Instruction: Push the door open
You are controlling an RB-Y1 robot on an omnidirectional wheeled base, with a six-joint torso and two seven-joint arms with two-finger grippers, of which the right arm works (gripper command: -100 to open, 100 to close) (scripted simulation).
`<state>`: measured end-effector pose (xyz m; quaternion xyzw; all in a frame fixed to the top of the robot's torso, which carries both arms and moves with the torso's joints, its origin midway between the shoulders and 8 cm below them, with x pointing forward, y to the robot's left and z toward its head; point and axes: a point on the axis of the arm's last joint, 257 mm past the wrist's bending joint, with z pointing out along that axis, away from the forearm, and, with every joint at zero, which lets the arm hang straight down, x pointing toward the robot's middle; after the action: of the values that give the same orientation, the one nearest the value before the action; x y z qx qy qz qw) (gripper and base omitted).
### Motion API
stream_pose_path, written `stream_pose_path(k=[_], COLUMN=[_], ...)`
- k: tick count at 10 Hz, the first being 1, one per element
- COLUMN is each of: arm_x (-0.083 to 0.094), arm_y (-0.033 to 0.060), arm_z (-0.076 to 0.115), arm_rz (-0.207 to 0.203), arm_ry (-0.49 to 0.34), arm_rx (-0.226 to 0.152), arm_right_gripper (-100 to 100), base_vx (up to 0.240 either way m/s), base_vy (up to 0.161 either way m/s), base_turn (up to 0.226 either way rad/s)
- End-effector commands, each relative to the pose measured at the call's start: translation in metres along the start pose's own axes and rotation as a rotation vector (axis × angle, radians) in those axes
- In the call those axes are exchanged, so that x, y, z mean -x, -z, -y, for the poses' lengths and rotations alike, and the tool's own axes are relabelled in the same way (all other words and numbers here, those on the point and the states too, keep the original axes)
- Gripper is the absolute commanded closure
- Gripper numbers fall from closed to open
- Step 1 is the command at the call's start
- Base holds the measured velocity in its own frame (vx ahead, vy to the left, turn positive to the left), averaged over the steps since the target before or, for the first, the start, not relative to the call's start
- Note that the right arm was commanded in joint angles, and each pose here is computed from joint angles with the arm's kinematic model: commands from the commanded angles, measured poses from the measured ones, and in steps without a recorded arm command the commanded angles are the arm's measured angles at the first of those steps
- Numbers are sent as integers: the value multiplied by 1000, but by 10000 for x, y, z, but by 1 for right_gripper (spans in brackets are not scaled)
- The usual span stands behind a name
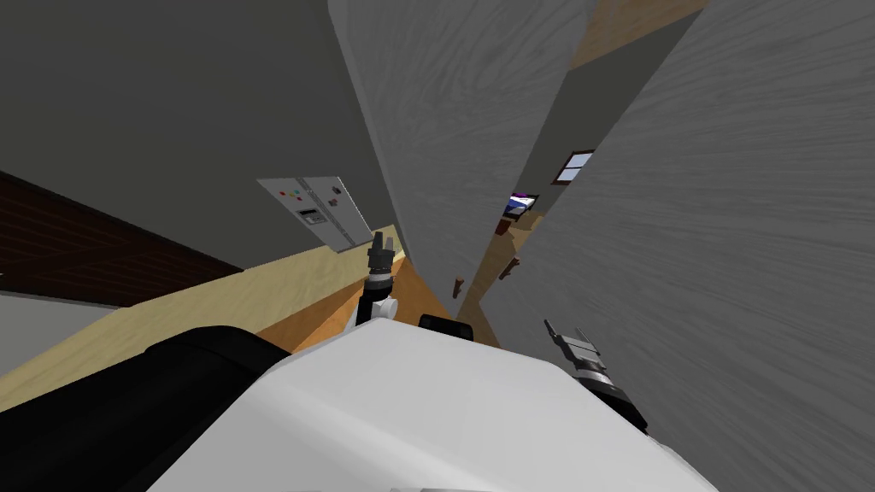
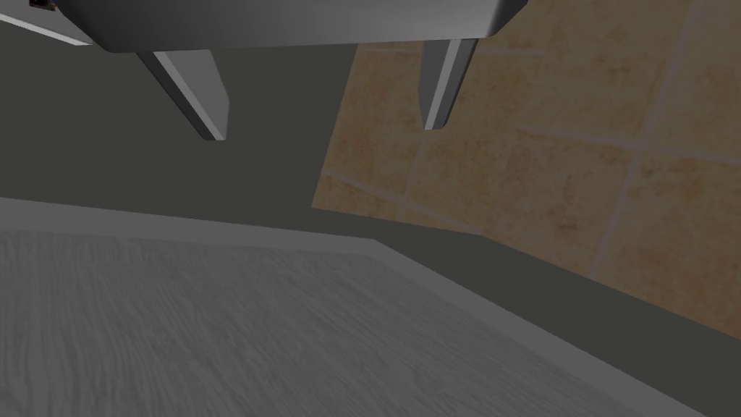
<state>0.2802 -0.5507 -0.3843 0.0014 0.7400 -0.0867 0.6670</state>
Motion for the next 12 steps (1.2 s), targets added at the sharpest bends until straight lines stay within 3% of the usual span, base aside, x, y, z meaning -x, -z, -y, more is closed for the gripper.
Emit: stream_pose_path(k=[1,12], arm_x=[30,49], arm_y=[-9,271], arm_z=[34,610], arm_rz=[2,-34], arm_ry=[5,47], arm_rx=[-6,-107], arm_right_gripper=[-100,-100], base_vx=[-8,-104], base_vy=[-33,-134], base_turn=[3,251])
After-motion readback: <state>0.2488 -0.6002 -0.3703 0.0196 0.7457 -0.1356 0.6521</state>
